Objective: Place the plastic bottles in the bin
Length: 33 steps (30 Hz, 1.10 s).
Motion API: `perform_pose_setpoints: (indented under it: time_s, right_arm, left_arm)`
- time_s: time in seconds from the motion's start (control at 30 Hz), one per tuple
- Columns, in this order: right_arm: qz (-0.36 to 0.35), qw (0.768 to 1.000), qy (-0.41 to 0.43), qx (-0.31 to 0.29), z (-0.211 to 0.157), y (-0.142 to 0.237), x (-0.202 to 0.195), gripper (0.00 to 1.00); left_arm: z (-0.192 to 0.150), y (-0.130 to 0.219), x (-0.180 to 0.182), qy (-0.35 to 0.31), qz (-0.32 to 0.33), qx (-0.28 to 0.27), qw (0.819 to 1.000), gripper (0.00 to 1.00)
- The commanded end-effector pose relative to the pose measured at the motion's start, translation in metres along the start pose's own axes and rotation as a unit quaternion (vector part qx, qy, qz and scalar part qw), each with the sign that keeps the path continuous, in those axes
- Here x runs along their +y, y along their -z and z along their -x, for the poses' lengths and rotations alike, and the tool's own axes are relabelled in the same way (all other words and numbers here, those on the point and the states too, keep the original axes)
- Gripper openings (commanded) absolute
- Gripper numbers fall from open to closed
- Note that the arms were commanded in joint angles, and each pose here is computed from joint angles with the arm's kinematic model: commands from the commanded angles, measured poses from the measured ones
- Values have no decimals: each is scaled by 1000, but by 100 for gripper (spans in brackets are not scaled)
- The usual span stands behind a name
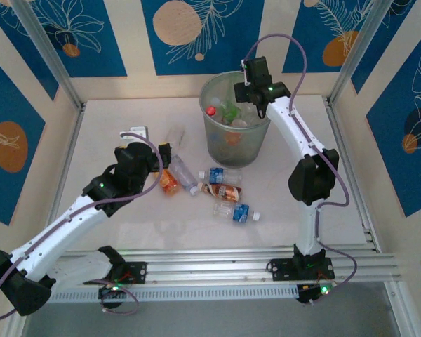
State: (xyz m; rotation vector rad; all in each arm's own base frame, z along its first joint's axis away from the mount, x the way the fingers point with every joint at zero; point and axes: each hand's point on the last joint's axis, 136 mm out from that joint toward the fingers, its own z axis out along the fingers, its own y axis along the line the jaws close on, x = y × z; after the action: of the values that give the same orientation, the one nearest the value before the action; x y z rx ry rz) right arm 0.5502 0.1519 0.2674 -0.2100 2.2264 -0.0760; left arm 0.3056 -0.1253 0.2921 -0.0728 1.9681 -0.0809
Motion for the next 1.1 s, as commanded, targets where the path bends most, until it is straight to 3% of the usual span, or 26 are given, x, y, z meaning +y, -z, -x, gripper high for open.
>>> perform_pose_setpoints:
  time_s: [0.0, 0.23, 0.67, 0.83, 1.07]
  right_arm:
    - [-7, 999, -2, -40, 22, 25, -11, 69]
    - [-8, 999, -4, -49, 28, 34, -13, 84]
    - [-8, 995, -22, -100, 57, 113, -17, 91]
    - [-6, 995, -37, -97, 49, 145, -18, 99]
    - [13, 994, -69, -82, 11, 181, -16, 99]
  left_arm:
    - [11, 4, 6, 8, 8, -8, 1000, 100]
    - [10, 3, 4, 11, 7, -4, 1000, 99]
    - [5, -4, 5, 15, 18, 14, 1000, 100]
    - [-7, -13, 12, 31, 33, 47, 998, 100]
    - [-40, -31, 31, 82, 62, 115, 988, 100]
